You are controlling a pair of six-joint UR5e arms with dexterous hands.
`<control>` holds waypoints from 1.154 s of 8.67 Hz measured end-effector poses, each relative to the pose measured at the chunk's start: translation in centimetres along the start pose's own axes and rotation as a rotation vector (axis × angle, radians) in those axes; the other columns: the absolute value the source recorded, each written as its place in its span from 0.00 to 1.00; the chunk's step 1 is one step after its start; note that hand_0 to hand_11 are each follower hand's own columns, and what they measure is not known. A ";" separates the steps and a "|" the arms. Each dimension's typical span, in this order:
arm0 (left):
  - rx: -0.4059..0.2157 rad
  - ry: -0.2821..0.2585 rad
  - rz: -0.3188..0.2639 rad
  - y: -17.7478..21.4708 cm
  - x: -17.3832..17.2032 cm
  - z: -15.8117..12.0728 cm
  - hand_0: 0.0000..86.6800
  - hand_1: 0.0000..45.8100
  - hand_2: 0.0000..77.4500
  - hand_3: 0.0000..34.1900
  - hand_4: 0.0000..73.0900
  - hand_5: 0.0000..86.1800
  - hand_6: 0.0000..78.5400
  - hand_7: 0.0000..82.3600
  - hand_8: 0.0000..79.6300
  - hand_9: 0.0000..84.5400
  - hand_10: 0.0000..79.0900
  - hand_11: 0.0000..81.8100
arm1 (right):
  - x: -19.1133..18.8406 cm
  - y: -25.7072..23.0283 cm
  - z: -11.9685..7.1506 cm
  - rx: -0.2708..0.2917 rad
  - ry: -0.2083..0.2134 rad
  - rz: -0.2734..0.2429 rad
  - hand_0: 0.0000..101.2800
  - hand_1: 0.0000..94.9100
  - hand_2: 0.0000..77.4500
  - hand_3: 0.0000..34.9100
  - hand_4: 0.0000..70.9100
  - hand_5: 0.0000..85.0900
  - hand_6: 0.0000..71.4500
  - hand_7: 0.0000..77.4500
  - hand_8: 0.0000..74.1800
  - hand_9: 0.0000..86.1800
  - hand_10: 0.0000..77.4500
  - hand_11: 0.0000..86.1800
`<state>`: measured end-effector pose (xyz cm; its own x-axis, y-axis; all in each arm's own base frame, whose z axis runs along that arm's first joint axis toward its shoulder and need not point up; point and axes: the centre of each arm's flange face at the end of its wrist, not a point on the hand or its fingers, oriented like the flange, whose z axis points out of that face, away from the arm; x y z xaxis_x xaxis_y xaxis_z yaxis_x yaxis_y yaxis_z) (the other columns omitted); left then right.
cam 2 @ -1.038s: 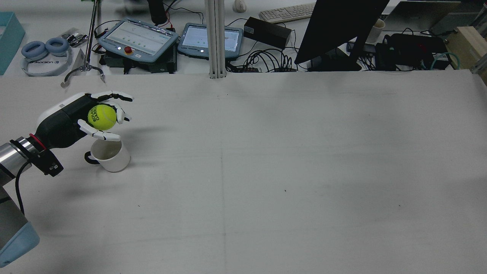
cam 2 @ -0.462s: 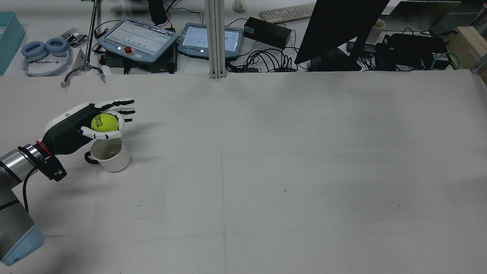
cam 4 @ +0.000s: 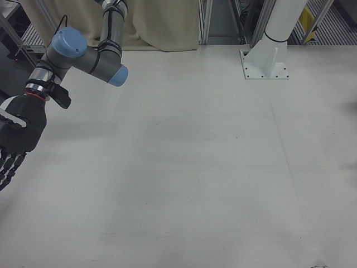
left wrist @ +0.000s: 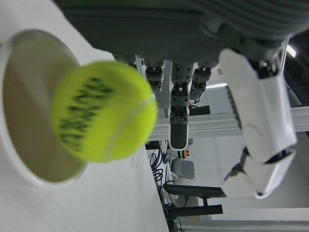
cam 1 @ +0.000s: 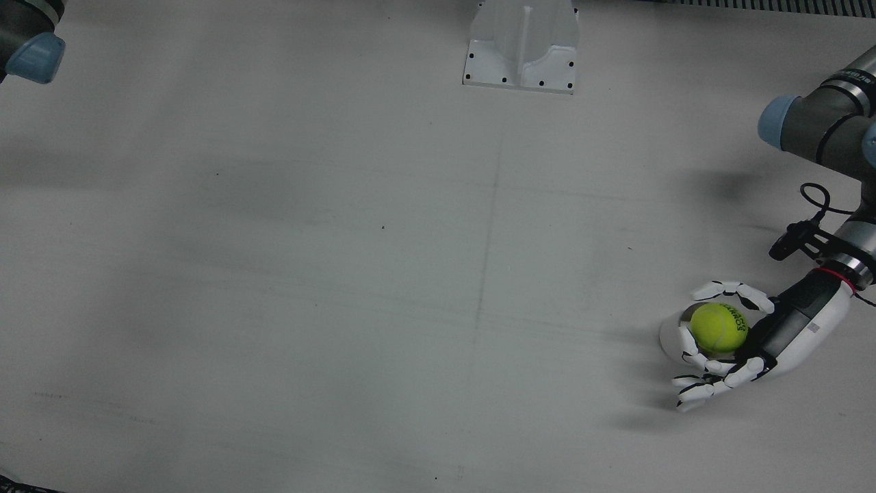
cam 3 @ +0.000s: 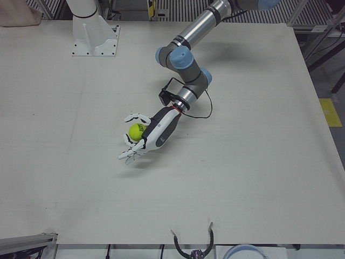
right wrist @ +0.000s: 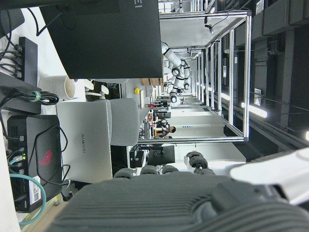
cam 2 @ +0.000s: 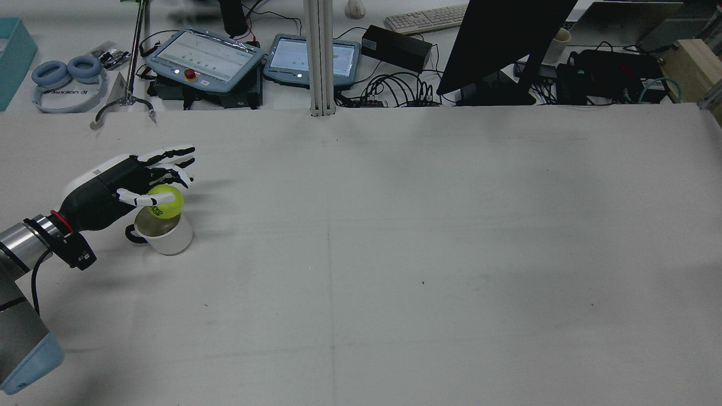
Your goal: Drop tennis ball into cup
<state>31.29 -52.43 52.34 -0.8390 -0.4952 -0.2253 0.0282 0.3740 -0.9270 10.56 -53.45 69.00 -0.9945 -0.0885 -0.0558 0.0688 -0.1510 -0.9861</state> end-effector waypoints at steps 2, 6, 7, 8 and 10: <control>-0.007 0.005 -0.005 0.2 0.2 0.0 0.55 0.37 0.45 0.00 0.18 0.11 0.37 0.15 0.13 0.10 0.17 0.26 | 0.0 0.0 0.0 0.000 0.000 0.000 0.00 0.01 0.01 0.00 0.00 0.00 0.00 0.00 0.00 0.00 0.00 0.01; 0.005 0.178 -0.016 -0.7 12.8 -2.4 0.53 0.37 0.51 0.00 0.20 0.16 0.52 0.13 0.15 0.09 0.15 0.23 | 0.0 0.0 0.0 -0.001 0.000 0.001 0.00 0.01 0.01 0.00 0.00 0.00 0.00 0.00 0.00 0.00 0.00 0.01; 0.020 0.248 0.014 -0.9 18.2 -4.1 0.55 0.40 0.52 0.00 0.22 0.13 0.46 0.17 0.15 0.09 0.15 0.24 | 0.0 0.0 0.0 0.000 0.000 0.001 0.00 0.01 0.01 0.00 0.00 0.00 0.00 0.00 0.00 0.00 0.00 0.01; 0.042 0.314 0.045 -1.1 23.1 -6.2 0.55 0.39 0.52 0.00 0.25 0.15 0.50 0.19 0.16 0.12 0.17 0.27 | 0.0 0.0 0.0 0.000 0.000 0.000 0.00 0.01 0.01 0.00 0.00 0.00 0.00 0.01 0.00 0.00 0.00 0.01; 0.077 0.390 0.085 -1.3 28.8 -9.5 0.56 0.45 0.51 0.00 0.31 0.15 0.58 0.23 0.18 0.12 0.17 0.27 | 0.0 0.0 0.0 0.000 0.000 0.000 0.00 0.01 0.01 0.00 0.00 0.00 0.00 0.01 0.00 0.00 0.00 0.01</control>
<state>1.93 -59.78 49.93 -0.9748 -0.1249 -0.1848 0.1342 0.3332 -0.9332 10.54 -53.43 69.00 -0.9945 -0.0881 -0.0561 0.0690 -0.1510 -0.9861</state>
